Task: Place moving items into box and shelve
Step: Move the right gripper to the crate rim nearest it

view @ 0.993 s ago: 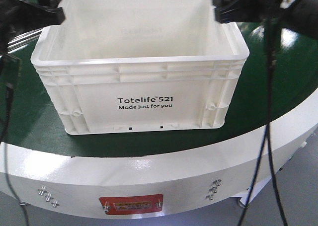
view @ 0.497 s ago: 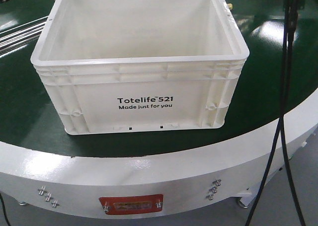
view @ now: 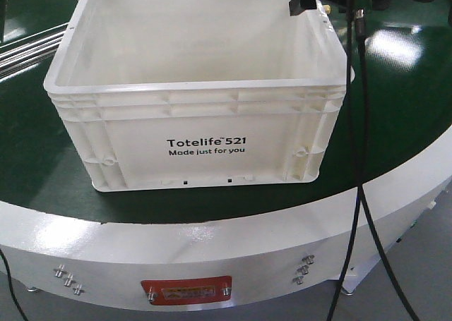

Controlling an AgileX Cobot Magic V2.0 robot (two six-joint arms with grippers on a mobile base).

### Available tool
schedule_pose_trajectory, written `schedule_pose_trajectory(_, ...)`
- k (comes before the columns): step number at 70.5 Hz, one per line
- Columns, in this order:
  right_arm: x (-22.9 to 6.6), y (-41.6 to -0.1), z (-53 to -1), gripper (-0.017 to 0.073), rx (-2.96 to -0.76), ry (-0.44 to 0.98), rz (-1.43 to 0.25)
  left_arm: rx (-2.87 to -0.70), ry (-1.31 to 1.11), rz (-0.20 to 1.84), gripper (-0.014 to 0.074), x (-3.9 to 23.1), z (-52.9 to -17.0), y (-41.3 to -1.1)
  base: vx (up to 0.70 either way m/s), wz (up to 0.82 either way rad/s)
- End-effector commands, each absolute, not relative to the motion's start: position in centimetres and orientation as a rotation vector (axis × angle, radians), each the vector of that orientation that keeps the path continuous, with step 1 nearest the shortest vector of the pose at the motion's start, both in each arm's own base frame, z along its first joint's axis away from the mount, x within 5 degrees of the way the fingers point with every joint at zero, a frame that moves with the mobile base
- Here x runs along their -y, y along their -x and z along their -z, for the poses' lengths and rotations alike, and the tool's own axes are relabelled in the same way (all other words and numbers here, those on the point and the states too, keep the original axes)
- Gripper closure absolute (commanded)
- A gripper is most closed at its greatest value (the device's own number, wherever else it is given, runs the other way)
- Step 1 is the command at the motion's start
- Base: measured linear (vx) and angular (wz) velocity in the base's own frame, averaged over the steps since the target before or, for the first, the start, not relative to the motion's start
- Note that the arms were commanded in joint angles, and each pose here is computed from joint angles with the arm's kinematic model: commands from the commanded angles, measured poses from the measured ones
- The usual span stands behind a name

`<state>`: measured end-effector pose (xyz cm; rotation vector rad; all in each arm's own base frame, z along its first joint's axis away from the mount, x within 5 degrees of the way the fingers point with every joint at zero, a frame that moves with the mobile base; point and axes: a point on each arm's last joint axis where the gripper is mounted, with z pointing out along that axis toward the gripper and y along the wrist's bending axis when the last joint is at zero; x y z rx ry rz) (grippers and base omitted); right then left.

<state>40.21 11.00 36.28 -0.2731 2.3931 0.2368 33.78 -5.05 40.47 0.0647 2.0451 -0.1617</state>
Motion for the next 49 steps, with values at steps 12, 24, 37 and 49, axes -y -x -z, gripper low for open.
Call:
schedule_pose_trajectory(12, -10.9, -40.9, -37.2, -0.0018, -2.330, 0.234, -0.256, -1.893, -0.058, 0.173, 0.0132, 4.9, -43.7, -32.9, 0.00, 0.00)
schedule_pose_trajectory(24, -11.1, -41.4, -36.2, -0.0018, -2.356, 0.221, -0.258, -1.894, -0.059, 0.172, 0.0132, 4.9, -43.7, -32.9, 0.00, 0.00)
schedule_pose_trajectory(37, -11.2, -41.8, -35.4, -0.0008, -2.378, 0.219, -0.258, -1.894, -0.060, 0.171, 0.0132, 4.9, -43.7, -32.9, 0.00, 0.00)
schedule_pose_trajectory(49, -11.2, -41.9, -35.1, 0.0204, -2.389, 0.191, -0.264, -1.894, -0.059, 0.171, 0.0132, 4.9, -43.7, -32.9, 0.00, 0.00)
